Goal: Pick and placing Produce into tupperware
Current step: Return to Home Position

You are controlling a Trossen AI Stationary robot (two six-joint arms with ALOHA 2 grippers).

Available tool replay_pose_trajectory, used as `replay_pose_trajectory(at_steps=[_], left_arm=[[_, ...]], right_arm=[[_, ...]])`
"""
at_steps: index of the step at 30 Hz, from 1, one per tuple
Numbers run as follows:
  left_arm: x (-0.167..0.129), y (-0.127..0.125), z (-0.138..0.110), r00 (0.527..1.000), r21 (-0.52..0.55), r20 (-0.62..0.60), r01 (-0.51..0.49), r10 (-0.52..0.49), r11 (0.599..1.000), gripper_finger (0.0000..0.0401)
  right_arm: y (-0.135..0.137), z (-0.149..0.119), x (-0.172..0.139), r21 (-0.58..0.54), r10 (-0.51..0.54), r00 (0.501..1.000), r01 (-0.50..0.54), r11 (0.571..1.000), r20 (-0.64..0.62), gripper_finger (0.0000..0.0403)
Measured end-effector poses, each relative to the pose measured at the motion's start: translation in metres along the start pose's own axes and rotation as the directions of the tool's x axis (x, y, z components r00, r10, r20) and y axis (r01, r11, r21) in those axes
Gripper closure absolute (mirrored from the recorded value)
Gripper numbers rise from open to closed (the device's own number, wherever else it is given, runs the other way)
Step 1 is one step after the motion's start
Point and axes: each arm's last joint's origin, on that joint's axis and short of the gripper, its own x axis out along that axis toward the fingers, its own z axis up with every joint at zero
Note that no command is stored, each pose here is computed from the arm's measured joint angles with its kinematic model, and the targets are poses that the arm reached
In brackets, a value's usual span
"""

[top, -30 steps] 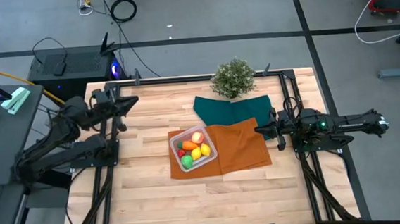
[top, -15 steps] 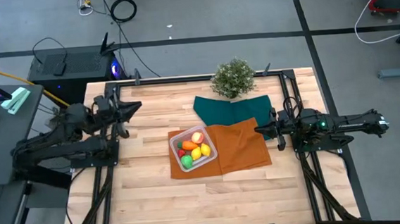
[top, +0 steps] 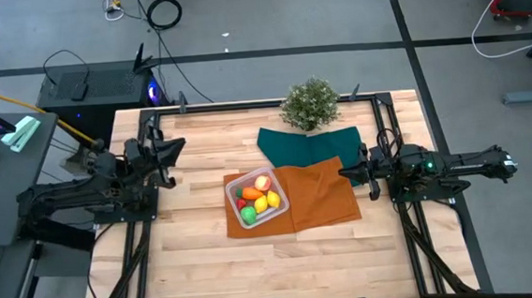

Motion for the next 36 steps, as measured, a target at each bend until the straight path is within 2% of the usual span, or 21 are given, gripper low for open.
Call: replay_pose_trajectory(at_steps=[5,11,19,22,29,36], left_arm=[[-0.003,-0.002,-0.008,1.000,0.035,-0.019,-0.006,0.007,0.999,0.0377],[-0.007,-0.001,-0.003,0.995,0.051,0.101,-0.028,0.023,0.998,0.0372],[-0.007,-0.001,-0.004,0.994,0.059,0.104,-0.036,0.029,0.998,0.0367],[-0.009,0.001,0.001,0.988,0.069,0.138,-0.075,0.065,0.995,0.0372],[-0.023,0.005,0.018,0.962,0.106,0.261,-0.110,0.079,0.988,0.0375],[-0.035,0.007,0.022,0.961,0.109,0.264,-0.116,0.083,0.987,0.0365]], right_arm=[[0.000,0.000,0.000,0.000,0.000,1.000,0.000,1.000,0.000,0.0402],[0.000,0.000,0.000,-0.001,0.000,1.000,0.000,1.000,0.000,0.0402],[0.000,0.000,0.000,0.000,0.000,1.000,0.000,1.000,0.000,0.0402],[0.000,0.000,0.000,-0.001,0.000,1.000,0.000,1.000,0.000,0.0402],[0.000,0.000,0.000,-0.001,0.000,1.000,0.000,1.000,-0.001,0.0402],[0.000,0.000,0.000,0.000,0.000,1.000,0.000,1.000,-0.001,0.0402]])
